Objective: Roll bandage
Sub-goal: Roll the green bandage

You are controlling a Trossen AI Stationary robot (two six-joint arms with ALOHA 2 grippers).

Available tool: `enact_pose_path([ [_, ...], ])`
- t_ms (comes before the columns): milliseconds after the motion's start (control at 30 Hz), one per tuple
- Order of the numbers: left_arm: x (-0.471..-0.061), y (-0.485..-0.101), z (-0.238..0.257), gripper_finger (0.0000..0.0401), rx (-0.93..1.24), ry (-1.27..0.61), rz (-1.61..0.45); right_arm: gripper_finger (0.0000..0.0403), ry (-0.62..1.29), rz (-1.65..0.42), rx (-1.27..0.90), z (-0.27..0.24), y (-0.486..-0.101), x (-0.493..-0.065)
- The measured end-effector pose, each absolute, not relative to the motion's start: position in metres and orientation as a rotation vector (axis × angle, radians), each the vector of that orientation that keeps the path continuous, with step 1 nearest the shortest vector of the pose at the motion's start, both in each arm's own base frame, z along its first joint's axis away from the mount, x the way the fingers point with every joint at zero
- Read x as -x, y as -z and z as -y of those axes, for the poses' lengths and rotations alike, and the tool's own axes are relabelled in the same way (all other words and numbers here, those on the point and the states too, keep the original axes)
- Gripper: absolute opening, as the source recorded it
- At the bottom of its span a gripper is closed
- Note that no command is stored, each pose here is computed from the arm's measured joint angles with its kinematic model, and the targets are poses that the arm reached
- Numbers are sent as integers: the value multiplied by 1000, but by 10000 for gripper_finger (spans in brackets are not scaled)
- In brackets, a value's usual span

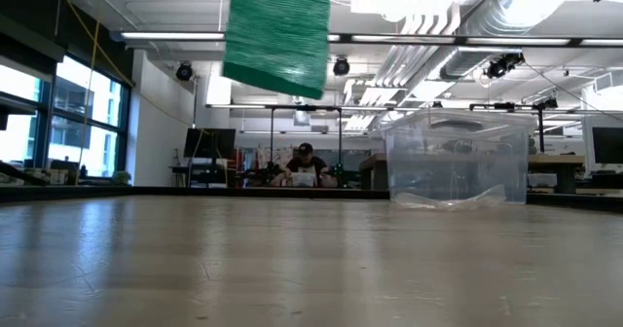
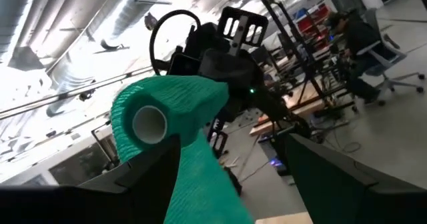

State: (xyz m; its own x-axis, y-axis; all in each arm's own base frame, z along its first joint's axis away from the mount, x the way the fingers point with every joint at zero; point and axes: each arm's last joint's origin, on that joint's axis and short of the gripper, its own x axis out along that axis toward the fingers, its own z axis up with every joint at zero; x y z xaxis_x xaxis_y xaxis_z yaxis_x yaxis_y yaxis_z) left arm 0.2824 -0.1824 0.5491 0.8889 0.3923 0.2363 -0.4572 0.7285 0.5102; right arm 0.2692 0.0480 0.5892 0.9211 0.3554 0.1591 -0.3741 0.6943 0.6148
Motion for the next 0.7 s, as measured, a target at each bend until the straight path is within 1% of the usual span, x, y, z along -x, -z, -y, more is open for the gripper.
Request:
enact_pose_path([
  [233,-282,-550,182,268,-628,-477,113,8,-414,27,-692,-48,-589,-269],
  [567,-280,-551,184,268,-616,-478,121,8,-431,19,-679,-49,-589,-269],
  [700,-281,-553,182,268,-607,-458,157,8,-431,20,-678,-49,-589,-269],
])
